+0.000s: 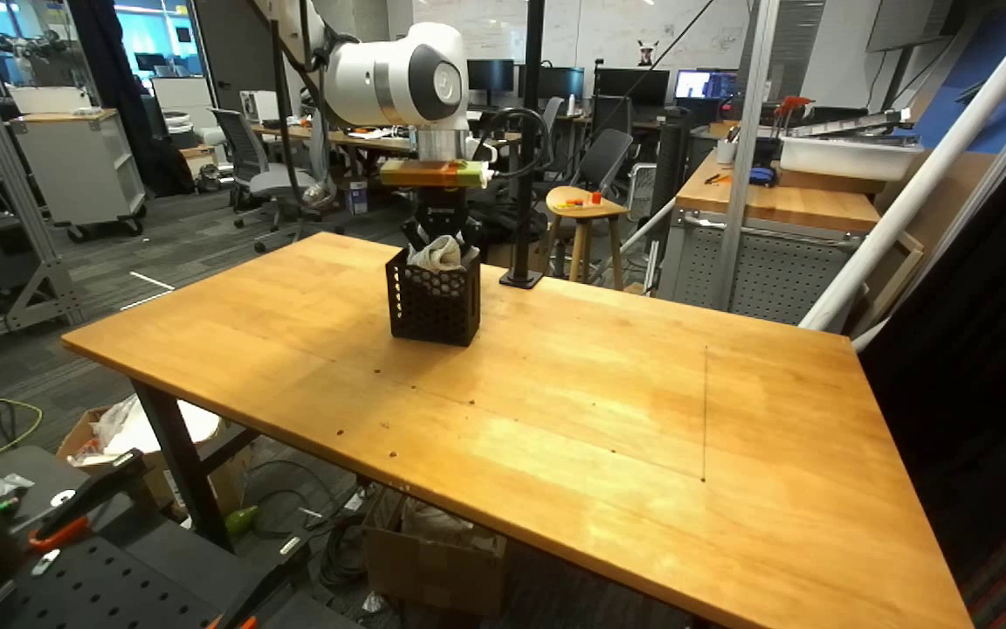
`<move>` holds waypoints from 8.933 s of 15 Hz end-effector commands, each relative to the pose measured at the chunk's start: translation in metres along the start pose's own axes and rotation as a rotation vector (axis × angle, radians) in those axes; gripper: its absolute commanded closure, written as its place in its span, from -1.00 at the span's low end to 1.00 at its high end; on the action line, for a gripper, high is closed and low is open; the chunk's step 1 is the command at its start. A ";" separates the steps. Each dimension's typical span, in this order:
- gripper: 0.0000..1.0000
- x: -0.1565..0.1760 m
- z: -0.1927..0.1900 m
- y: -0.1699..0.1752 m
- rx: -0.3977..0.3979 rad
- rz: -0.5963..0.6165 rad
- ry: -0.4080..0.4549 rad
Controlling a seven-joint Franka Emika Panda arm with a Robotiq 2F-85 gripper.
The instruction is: Pick up the towel, then put it inside the black object
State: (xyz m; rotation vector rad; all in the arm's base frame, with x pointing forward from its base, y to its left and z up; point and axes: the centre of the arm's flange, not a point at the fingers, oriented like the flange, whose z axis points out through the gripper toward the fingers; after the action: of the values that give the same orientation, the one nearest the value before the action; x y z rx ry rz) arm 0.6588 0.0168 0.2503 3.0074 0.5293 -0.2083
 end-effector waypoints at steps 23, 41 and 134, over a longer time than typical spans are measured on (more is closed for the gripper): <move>0.73 -0.002 -0.005 -0.022 0.078 -0.059 0.004; 0.72 0.015 -0.104 -0.034 -0.089 -0.100 0.041; 0.72 -0.016 -0.022 -0.070 0.092 0.008 -0.018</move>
State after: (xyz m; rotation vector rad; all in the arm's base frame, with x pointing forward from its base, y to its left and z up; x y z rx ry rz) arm 0.6322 0.0661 0.2354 3.1391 0.5221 -0.3177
